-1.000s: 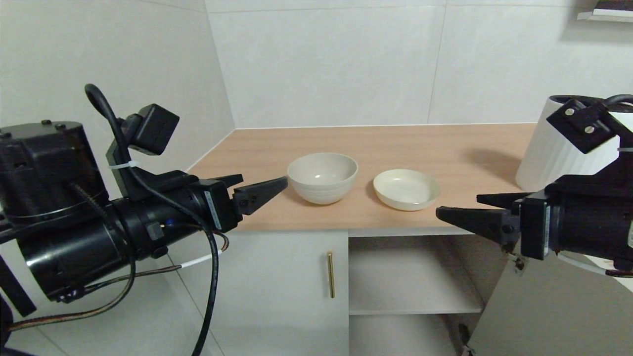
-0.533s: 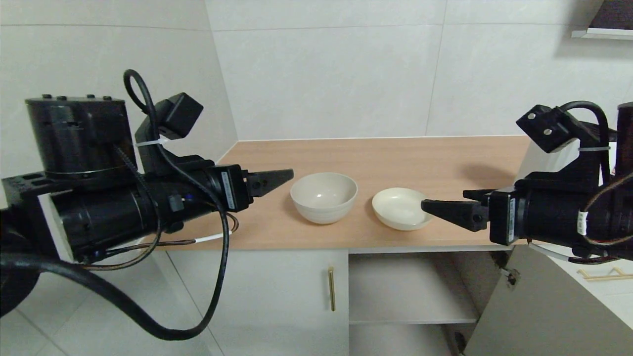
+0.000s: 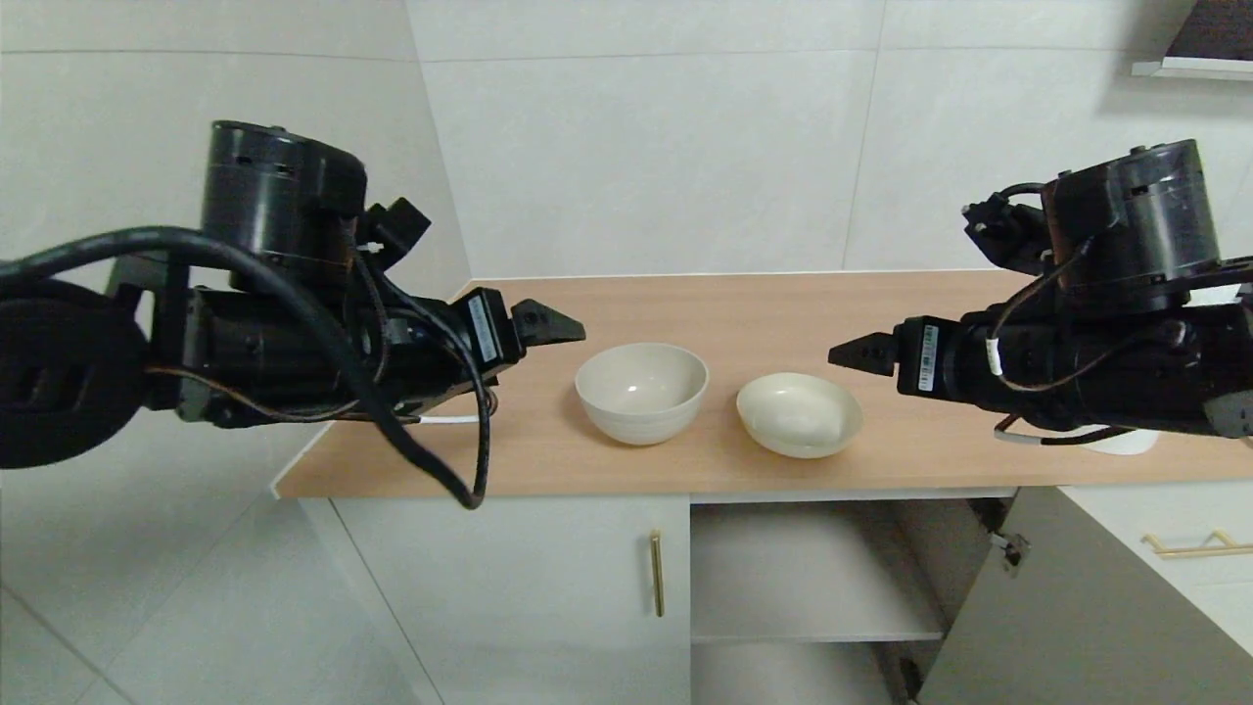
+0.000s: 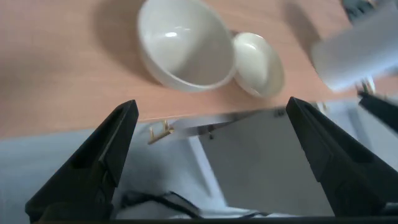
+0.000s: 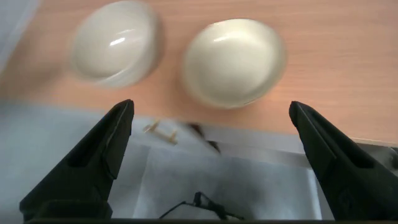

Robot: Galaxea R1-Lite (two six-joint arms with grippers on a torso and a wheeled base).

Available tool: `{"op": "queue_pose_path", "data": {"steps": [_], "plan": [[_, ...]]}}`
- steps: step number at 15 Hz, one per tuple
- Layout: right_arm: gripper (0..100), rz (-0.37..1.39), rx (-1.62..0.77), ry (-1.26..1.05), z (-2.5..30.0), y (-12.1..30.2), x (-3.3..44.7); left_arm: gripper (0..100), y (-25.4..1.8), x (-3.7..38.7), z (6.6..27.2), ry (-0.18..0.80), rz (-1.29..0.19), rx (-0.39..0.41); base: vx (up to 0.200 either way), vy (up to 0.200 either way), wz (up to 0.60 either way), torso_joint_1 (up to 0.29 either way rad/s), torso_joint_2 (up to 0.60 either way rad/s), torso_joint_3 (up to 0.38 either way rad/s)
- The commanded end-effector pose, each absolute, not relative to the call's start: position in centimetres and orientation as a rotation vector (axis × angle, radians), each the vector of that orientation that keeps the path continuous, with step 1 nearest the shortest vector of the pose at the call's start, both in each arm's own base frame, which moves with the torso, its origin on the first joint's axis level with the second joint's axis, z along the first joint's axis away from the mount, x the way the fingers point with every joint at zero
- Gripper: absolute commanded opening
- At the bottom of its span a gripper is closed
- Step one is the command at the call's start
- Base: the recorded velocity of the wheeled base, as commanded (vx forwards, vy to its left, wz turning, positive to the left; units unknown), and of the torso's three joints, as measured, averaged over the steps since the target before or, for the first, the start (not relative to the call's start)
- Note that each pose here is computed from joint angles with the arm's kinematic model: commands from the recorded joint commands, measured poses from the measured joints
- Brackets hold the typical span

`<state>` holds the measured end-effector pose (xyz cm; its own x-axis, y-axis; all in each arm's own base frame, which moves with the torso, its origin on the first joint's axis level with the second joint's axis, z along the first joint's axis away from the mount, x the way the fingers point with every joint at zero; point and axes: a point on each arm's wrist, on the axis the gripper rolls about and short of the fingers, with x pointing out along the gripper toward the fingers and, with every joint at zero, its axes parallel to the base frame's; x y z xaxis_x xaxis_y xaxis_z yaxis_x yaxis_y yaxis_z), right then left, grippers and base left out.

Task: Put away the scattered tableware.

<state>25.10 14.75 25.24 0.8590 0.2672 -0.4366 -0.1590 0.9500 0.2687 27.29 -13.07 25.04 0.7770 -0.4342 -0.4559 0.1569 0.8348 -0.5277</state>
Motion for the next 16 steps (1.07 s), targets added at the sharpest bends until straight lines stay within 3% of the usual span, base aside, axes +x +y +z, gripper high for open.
{"op": "queue_pose_path", "data": {"steps": [1,3,8,16], "plan": [[100,0.175,0.222,0.528,23.7,14.9,27.5,100,-14.7,30.3,22.4,0.664,-0.259,-0.476,0.0,0.0,0.0,0.0,0.0,0.0],[100,0.164,0.219,0.541,23.1,14.8,28.1,100,-15.7,31.7,20.5,0.698,-0.222,-0.455,0.0,0.0,0.0,0.0,0.0,0.0],[100,0.165,0.227,0.529,22.9,14.8,28.3,100,-17.1,34.5,17.2,0.696,-0.177,-0.49,0.0,0.0,0.0,0.0,0.0,0.0],[100,0.167,0.229,0.528,22.9,14.9,28.3,100,-17.5,35.3,16.1,0.713,-0.169,-0.485,0.0,0.0,0.0,0.0,0.0,0.0]]}}
